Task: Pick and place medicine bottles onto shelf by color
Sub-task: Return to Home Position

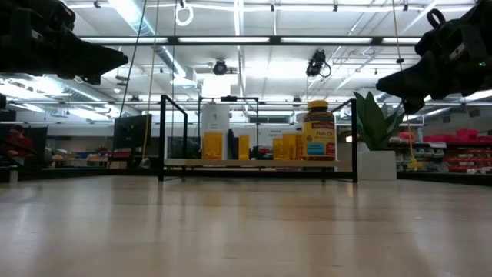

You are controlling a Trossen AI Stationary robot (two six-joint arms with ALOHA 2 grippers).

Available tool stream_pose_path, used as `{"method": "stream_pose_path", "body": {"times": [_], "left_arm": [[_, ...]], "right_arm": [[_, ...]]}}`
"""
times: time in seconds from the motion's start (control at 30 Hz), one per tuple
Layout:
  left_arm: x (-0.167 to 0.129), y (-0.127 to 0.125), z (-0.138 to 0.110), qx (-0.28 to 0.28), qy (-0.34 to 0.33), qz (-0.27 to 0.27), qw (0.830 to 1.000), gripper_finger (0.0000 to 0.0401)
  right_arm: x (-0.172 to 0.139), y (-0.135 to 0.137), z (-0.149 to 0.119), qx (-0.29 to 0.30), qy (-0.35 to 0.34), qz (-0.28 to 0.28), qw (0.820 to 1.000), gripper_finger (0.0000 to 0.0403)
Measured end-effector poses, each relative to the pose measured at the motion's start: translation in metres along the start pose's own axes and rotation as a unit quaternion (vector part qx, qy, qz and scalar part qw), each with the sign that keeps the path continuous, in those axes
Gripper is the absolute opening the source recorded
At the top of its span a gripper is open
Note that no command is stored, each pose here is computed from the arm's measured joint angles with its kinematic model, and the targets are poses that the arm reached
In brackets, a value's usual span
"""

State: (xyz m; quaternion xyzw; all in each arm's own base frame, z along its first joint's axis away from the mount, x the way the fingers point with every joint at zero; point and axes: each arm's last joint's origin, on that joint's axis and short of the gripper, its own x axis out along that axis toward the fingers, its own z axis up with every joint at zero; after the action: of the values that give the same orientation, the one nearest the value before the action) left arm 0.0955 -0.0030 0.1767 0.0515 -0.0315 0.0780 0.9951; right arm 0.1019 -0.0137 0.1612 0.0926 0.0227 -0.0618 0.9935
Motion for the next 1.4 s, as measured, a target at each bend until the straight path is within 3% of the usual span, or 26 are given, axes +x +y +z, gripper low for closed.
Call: {"method": "stream_pose_path", "body": {"times": [1.4], "left_arm": [[0.0000, 0.0000, 0.0000, 0.000, 0.000, 0.000, 1.000, 0.0085]], "right_arm": [[0.0000, 0.0000, 0.0000, 0.000, 0.000, 0.000, 1.000, 0.0057]]}}
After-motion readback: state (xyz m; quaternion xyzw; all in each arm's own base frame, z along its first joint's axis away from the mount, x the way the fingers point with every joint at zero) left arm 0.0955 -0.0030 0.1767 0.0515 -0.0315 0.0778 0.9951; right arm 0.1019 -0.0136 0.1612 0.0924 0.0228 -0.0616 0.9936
